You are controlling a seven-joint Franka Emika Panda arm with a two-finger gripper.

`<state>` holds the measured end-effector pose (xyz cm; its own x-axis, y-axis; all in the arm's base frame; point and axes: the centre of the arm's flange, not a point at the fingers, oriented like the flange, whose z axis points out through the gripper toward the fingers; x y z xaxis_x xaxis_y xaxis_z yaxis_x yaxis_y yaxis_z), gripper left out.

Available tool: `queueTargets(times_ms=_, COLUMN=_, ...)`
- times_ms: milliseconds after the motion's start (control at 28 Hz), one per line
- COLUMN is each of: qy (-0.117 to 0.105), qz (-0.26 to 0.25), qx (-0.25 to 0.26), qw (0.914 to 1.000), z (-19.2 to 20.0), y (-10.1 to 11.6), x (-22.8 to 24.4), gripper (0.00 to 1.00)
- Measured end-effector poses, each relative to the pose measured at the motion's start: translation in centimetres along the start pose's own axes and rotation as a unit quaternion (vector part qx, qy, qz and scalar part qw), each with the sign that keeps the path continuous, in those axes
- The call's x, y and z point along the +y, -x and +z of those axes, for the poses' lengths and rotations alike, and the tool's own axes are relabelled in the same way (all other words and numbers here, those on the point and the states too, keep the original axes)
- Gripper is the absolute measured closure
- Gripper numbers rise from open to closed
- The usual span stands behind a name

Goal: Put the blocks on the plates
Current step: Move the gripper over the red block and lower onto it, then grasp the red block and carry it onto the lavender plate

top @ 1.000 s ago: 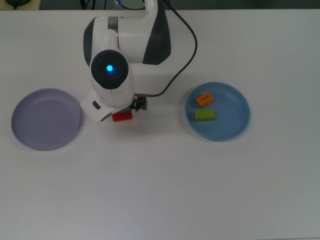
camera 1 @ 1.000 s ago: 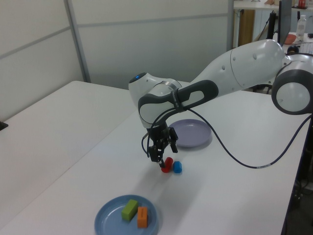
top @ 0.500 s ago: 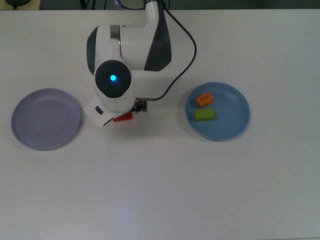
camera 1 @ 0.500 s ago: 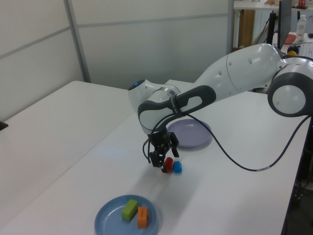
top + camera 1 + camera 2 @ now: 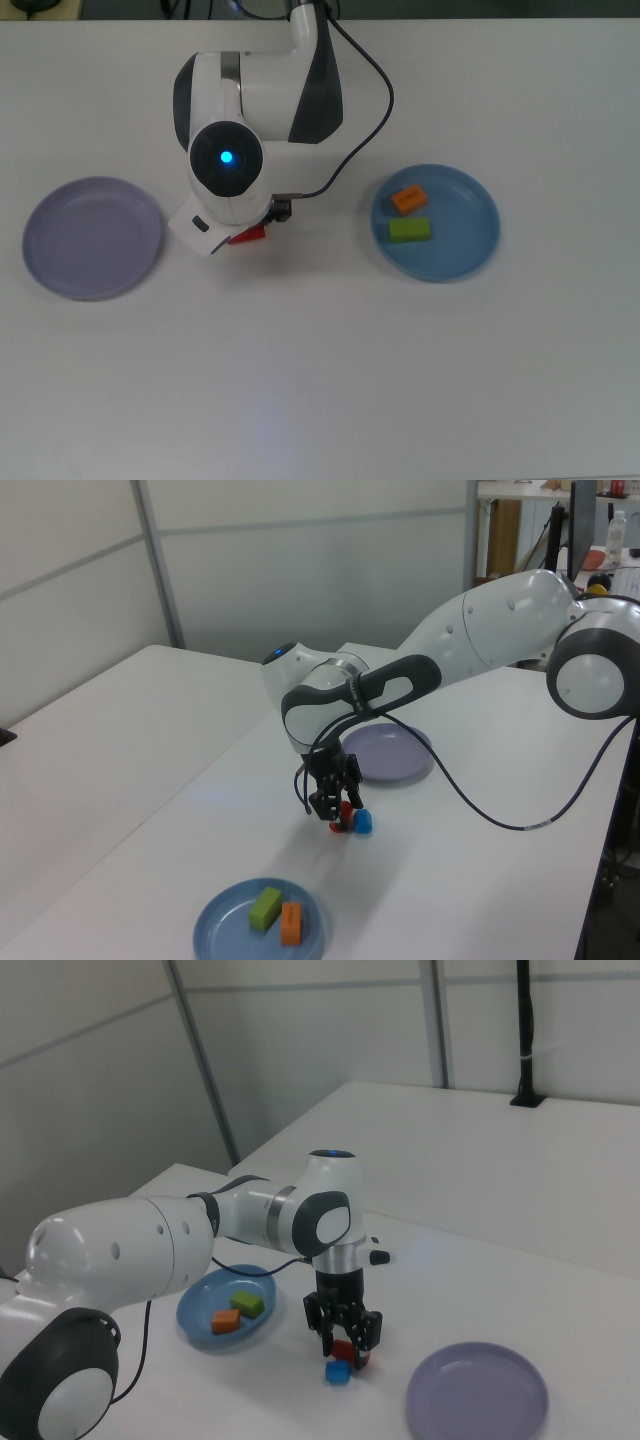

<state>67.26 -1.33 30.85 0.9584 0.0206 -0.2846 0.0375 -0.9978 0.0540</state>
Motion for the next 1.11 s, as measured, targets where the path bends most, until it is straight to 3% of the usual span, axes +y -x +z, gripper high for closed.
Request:
queueTargets(times_ms=250, qy=0.000, qz=-0.001, qx=0.006, qw=1.0000, z=-0.5, y=-0.1, x=0.1, gripper=0.34)
queueTargets(times_ms=571, qy=0.001, qz=0.013, qx=0.052, qw=0.9985, z=-5.6, y=0.2, x=1.8, gripper=0.34)
queueTargets(times_ms=893, qy=-0.004, qz=0.055, qx=0.084, qw=0.9949, z=-7.9, y=0.8, x=8.3, gripper=0.34)
queueTargets(times_ms=1107, qy=0.012, qz=0.080, qx=0.111, qw=0.9905, z=-7.6, y=1.1, x=14.3, gripper=0.34)
